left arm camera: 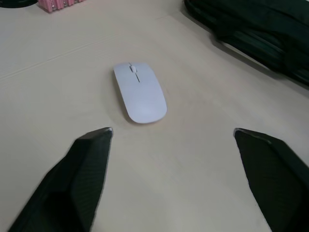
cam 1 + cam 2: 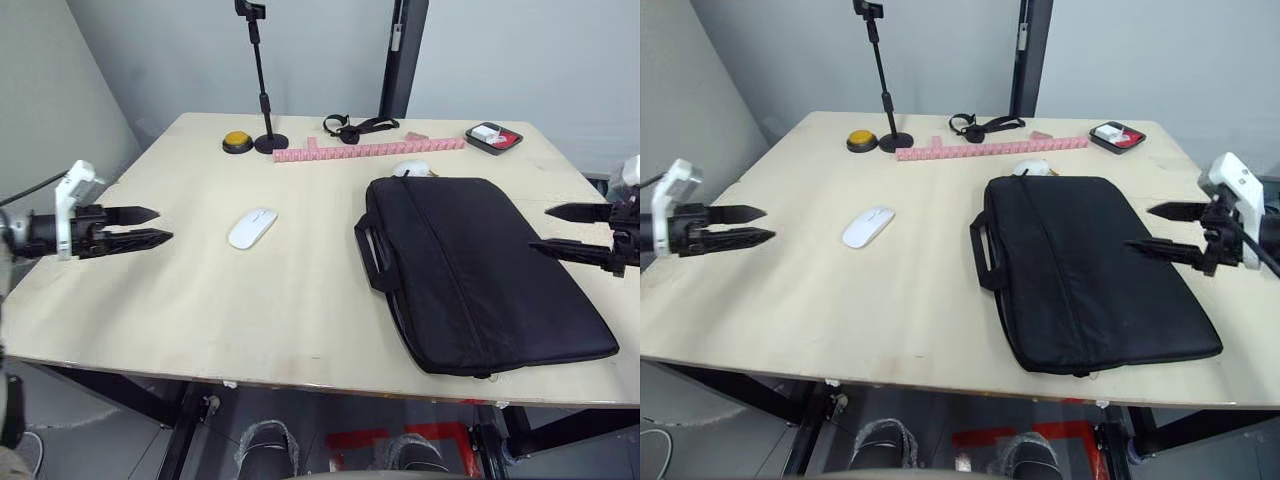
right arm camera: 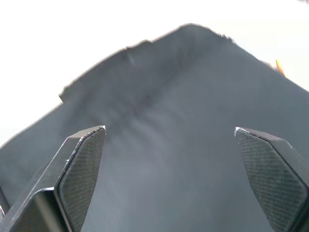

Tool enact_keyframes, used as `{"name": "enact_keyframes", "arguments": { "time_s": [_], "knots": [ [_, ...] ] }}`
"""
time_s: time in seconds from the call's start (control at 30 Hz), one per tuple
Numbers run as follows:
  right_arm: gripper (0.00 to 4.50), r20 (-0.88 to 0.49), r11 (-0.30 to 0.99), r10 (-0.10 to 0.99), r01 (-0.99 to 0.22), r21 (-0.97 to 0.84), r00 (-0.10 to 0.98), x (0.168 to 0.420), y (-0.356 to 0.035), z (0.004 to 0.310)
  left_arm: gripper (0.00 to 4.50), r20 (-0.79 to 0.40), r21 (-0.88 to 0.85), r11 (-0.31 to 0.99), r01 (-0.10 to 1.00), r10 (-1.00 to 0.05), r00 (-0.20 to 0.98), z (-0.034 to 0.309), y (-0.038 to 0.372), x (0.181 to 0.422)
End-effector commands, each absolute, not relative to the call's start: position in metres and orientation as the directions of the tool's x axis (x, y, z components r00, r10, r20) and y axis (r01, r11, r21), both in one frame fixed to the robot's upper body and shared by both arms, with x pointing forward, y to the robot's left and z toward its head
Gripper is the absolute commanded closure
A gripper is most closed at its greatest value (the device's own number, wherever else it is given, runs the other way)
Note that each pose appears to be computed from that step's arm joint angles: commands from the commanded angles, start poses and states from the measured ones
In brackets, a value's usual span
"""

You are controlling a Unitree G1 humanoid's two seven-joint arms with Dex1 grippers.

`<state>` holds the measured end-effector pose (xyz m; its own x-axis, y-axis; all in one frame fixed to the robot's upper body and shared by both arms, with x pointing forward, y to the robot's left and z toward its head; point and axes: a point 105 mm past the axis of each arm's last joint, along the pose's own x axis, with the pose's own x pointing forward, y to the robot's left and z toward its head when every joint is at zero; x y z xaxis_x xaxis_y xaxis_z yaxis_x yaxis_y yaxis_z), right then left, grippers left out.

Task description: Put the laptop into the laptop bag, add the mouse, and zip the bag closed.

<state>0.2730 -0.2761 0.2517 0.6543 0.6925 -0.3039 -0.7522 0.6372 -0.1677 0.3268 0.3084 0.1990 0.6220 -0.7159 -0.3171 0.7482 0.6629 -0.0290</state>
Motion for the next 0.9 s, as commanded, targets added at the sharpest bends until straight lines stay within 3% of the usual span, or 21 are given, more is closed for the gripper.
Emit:
{"name": "enact_keyframes", "arguments": {
  "time_s": [0.03, 0.4, 0.9],
  "knots": [
    [0.00, -0.242, 0.590, 0.733, -0.771, -0.240, 0.636, 0.267, -0.258, 0.279, 0.04, -0.273, -0.001, 0.696, 0.718, -0.691, 0.669, 0.199, 0.301, 0.347],
    [0.00, -0.253, 0.477, 0.809, -0.844, -0.246, 0.531, 0.267, -0.215, 0.275, 0.04, -0.276, -0.031, 0.778, 0.627, -0.610, 0.743, 0.159, 0.249, 0.408],
    [0.00, -0.247, 0.459, 0.818, -0.848, -0.265, 0.519, 0.261, -0.204, 0.276, 0.04, -0.357, -0.019, 0.796, 0.606, -0.571, 0.739, 0.121, 0.213, 0.426]
  ]
}}
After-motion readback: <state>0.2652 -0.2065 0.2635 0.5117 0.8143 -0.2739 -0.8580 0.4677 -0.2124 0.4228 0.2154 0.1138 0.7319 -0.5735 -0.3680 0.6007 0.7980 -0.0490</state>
